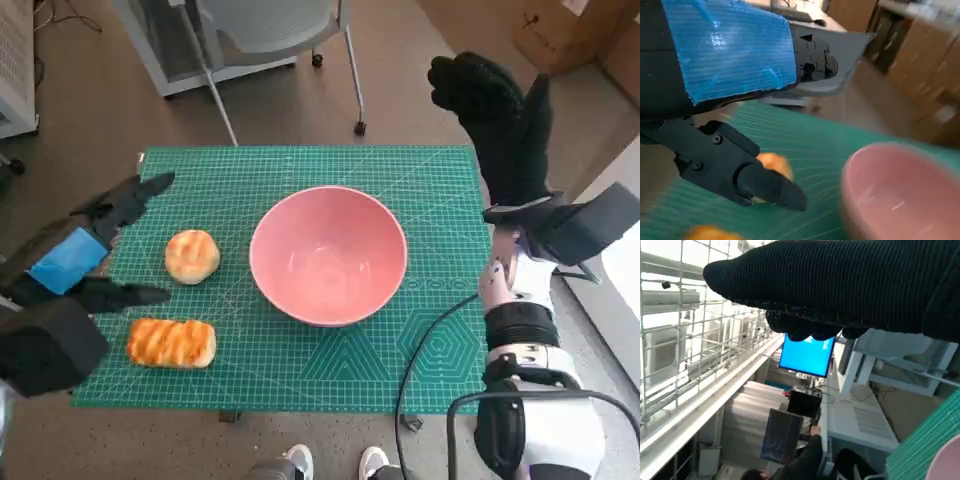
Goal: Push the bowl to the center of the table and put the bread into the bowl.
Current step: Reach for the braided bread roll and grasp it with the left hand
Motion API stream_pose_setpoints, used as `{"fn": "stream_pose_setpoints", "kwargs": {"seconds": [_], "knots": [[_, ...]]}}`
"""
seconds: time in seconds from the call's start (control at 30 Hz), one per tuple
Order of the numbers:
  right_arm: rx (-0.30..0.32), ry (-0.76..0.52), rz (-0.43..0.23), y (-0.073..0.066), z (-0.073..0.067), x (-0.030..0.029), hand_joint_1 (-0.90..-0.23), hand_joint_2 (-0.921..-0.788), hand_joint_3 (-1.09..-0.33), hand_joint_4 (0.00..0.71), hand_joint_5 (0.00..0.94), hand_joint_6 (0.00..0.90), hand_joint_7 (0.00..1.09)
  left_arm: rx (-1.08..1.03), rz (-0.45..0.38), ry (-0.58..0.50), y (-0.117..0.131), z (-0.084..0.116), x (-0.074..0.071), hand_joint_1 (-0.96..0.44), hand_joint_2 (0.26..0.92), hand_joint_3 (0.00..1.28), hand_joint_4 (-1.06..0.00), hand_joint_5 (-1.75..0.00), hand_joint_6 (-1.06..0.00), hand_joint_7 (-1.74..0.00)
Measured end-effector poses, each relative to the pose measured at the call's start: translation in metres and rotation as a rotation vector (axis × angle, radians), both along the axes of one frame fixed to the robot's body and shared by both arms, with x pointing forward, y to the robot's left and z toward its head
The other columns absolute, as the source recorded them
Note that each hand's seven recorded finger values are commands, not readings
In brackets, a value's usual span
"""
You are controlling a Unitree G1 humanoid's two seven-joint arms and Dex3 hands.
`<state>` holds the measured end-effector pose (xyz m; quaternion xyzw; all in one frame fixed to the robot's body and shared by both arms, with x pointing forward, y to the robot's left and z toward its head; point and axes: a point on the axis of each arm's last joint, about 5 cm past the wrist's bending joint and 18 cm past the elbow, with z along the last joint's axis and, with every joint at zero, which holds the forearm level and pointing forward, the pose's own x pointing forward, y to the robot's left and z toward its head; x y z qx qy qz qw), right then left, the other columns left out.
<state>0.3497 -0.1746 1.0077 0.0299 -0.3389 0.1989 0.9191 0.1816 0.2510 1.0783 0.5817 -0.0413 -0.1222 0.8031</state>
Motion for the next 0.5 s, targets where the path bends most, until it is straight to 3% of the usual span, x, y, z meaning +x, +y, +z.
{"fn": "stream_pose_setpoints", "kwargs": {"seconds": [0.2,0.5], "knots": [[-0.012,0.007,0.016,0.005,-0.001,0.0004,-0.685,-0.921,-0.604,0.198,0.009,0.379,0.02,0.094,-0.07,-0.018,-0.007,-0.002,-0.006,-0.49,0.669,0.01,-0.14,-0.02,-0.28,-0.07],[-0.026,0.023,0.023,0.008,-0.002,0.0008,-0.698,-0.921,-0.603,0.212,0.012,0.381,0.02,0.174,-0.138,0.012,-0.007,-0.014,-0.01,-0.56,0.689,0.01,-0.22,-0.02,-0.34,-0.06]]}}
